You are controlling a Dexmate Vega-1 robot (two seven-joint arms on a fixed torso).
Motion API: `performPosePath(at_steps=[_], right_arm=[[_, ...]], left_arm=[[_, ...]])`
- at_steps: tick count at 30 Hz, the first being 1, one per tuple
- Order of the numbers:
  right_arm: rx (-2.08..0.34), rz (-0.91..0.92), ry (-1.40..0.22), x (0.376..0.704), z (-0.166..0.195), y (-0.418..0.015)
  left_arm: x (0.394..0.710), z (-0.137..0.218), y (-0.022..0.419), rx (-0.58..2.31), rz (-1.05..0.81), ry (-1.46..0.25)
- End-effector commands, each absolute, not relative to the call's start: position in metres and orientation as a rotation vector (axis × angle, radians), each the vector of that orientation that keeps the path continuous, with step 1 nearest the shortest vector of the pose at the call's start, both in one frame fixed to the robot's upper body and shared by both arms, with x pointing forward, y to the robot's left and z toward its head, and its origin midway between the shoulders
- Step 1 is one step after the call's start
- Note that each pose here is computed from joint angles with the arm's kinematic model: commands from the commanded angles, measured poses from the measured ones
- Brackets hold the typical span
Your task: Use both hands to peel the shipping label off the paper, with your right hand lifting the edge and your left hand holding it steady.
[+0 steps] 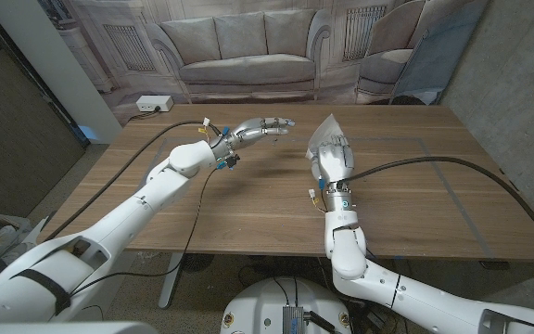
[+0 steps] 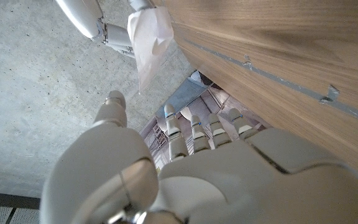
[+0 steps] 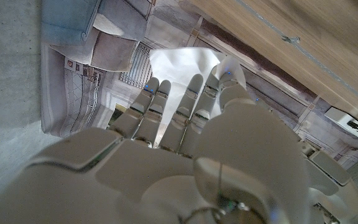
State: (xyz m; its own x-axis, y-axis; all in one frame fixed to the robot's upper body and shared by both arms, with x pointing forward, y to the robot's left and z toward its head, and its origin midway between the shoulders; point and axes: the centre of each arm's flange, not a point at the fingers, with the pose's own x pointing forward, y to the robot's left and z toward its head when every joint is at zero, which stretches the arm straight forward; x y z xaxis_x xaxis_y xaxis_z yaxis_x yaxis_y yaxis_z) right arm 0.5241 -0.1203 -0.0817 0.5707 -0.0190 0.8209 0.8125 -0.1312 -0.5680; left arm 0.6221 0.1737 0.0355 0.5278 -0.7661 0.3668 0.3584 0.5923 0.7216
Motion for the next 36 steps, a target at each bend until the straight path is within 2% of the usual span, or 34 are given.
performPosePath(at_steps=[1, 13, 18, 23, 36], right_arm=[[-1.524, -0.872, -0.703, 0.529, -0.070, -0.123], [-1.527, -0.970, -0.693, 0.529, -0.059, -0.116], [-1.547, -0.988, -0.617, 0.531, -0.057, -0.113], [-1.564, -1.022, -0.503, 0.533, -0.055, -0.108], [-1.536, -1.047, -0.457, 0.531, -0.059, -0.103]], left_arm=[[0.606, 0.033, 0.170, 0.736, -0.703, -0.769], [0.588, 0.028, 0.160, 0.760, -0.592, -0.897], [0.582, 0.024, 0.161, 0.752, -0.506, -0.937], [0.581, 0.024, 0.162, 0.726, -0.504, -0.934], [0.575, 0.022, 0.158, 0.693, -0.370, -0.992]])
